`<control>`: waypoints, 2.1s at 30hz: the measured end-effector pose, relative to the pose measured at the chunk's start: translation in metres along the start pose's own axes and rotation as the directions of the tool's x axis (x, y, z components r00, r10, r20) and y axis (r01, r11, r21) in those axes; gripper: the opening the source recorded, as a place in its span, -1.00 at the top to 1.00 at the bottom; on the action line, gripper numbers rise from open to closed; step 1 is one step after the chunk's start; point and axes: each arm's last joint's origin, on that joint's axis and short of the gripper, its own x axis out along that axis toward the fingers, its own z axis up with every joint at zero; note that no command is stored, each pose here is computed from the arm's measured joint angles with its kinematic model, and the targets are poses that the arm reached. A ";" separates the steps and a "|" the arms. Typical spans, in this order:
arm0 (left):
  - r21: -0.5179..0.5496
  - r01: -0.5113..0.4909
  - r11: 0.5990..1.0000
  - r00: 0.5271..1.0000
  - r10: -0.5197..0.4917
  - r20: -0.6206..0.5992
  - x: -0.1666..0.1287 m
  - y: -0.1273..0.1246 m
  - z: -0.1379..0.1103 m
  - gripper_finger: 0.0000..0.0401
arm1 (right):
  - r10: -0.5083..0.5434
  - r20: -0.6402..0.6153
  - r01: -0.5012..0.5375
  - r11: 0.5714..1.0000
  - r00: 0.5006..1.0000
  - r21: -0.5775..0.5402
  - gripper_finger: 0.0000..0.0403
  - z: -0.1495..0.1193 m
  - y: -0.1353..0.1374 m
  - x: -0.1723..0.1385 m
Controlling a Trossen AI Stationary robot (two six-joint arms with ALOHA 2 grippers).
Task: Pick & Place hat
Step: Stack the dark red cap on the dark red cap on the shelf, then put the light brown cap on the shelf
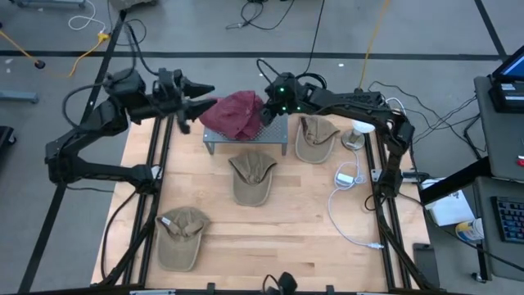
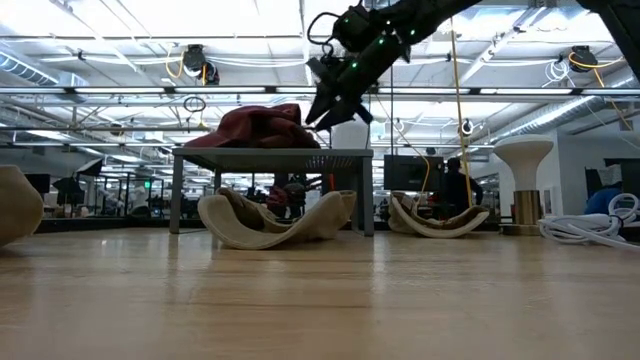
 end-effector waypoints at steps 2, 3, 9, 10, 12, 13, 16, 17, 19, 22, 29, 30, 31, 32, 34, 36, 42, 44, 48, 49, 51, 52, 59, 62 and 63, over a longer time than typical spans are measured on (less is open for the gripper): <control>-0.012 -0.101 0.995 0.993 0.100 -0.068 0.005 0.005 -0.009 -0.13 | 0.000 -0.010 0.000 1.000 1.000 0.009 0.33 0.001 0.003 -0.014; -0.019 -0.150 0.989 0.984 0.147 -0.097 0.009 0.008 -0.013 -0.13 | -0.001 -0.014 0.002 1.000 1.000 0.022 0.33 0.002 0.004 -0.022; 0.029 -0.287 0.958 0.920 0.284 -0.269 0.039 0.021 -0.040 -0.13 | 0.023 0.007 -0.024 0.994 1.000 0.103 0.33 0.008 0.012 -0.056; 0.050 -0.288 0.956 0.913 0.290 -0.288 0.046 0.023 -0.045 -0.13 | 0.050 0.021 -0.052 0.994 0.999 0.101 0.33 0.010 0.015 -0.061; 0.070 -0.293 0.953 0.901 0.300 -0.312 0.060 0.027 -0.053 -0.13 | 0.100 0.035 -0.103 0.990 0.994 0.096 0.34 0.013 0.018 -0.073; 0.080 -0.297 0.952 0.897 0.307 -0.318 0.066 0.029 -0.056 -0.13 | 0.121 0.039 -0.125 0.988 0.992 0.094 0.34 0.014 0.020 -0.078; 0.114 -0.323 0.940 0.875 0.342 -0.342 0.082 0.036 -0.067 -0.13 | 0.182 0.060 -0.187 0.978 0.981 0.095 0.35 0.016 0.028 -0.092; 0.124 -0.344 0.931 0.862 0.366 -0.351 0.087 0.038 -0.071 -0.13 | 0.190 0.068 -0.196 0.976 0.979 0.094 0.35 0.016 0.031 -0.097; 0.136 -0.383 0.914 0.835 0.405 -0.373 0.094 0.045 -0.078 -0.13 | 0.206 0.079 -0.213 0.973 0.975 0.085 0.35 0.016 0.036 -0.106; 0.154 -0.427 0.891 0.795 0.451 -0.405 0.102 0.057 -0.088 -0.13 | 0.230 0.101 -0.237 0.970 0.968 0.062 0.36 0.017 0.044 -0.119; 0.191 -0.459 0.868 0.711 0.487 -0.507 0.122 0.082 -0.117 -0.13 | 0.266 0.105 -0.272 0.961 0.958 0.046 0.36 0.014 0.056 -0.126; 0.203 -0.457 0.866 0.693 0.490 -0.529 0.124 0.085 -0.122 -0.13 | 0.269 0.104 -0.275 0.960 0.958 0.049 0.36 0.013 0.058 -0.126; 0.210 -0.462 0.861 0.676 0.496 -0.545 0.127 0.087 -0.127 -0.13 | 0.272 0.101 -0.278 0.959 0.957 0.050 0.36 0.013 0.059 -0.126; 0.218 -0.475 0.853 0.654 0.508 -0.560 0.129 0.090 -0.132 -0.13 | 0.275 0.097 -0.281 0.959 0.956 0.048 0.36 0.012 0.060 -0.126; 0.229 -0.520 0.823 0.594 0.541 -0.596 0.129 0.094 -0.141 -0.13 | 0.282 0.095 -0.287 0.957 0.955 0.043 0.36 0.011 0.063 -0.126; 0.234 -0.578 0.781 0.539 0.582 -0.609 0.127 0.097 -0.145 -0.13 | 0.292 0.103 -0.296 0.954 0.951 0.035 0.36 0.011 0.066 -0.126; 0.237 -0.653 0.720 0.445 0.617 -0.649 0.118 0.098 -0.150 -0.13 | 0.315 0.152 -0.320 0.947 0.937 0.006 0.36 0.016 0.070 -0.127; 0.235 -0.651 0.722 0.444 0.613 -0.653 0.118 0.098 -0.150 -0.13 | 0.321 0.168 -0.324 0.946 0.932 -0.009 0.36 0.017 0.070 -0.128; 0.227 -0.637 0.736 0.459 0.599 -0.656 0.120 0.094 -0.151 -0.13 | 0.324 0.178 -0.327 0.945 0.929 -0.015 0.36 0.018 0.070 -0.128; 0.224 -0.635 0.740 0.466 0.597 -0.652 0.121 0.093 -0.150 -0.13 | 0.324 0.178 -0.327 0.945 0.929 -0.017 0.36 0.018 0.070 -0.128; 0.214 -0.629 0.748 0.487 0.593 -0.641 0.123 0.091 -0.149 -0.13 | 0.324 0.178 -0.326 0.945 0.929 -0.023 0.36 0.018 0.070 -0.128; 0.212 -0.626 0.750 0.493 0.592 -0.638 0.123 0.090 -0.147 -0.13 | 0.325 0.177 -0.325 0.945 0.929 -0.025 0.36 0.018 0.070 -0.128; 0.218 -0.616 0.757 0.524 0.601 -0.604 0.116 0.083 -0.124 -0.13 | 0.325 0.174 -0.324 0.945 0.930 -0.038 0.36 0.018 0.070 -0.128; 0.199 -0.613 0.765 0.551 0.595 -0.585 0.113 0.080 -0.113 -0.13 | 0.322 0.167 -0.321 0.946 0.932 -0.036 0.36 0.017 0.070 -0.128; 0.196 -0.607 0.770 0.551 0.586 -0.595 0.110 0.079 -0.110 -0.14 | 0.322 0.167 -0.321 0.947 0.932 -0.035 0.36 0.017 0.070 -0.128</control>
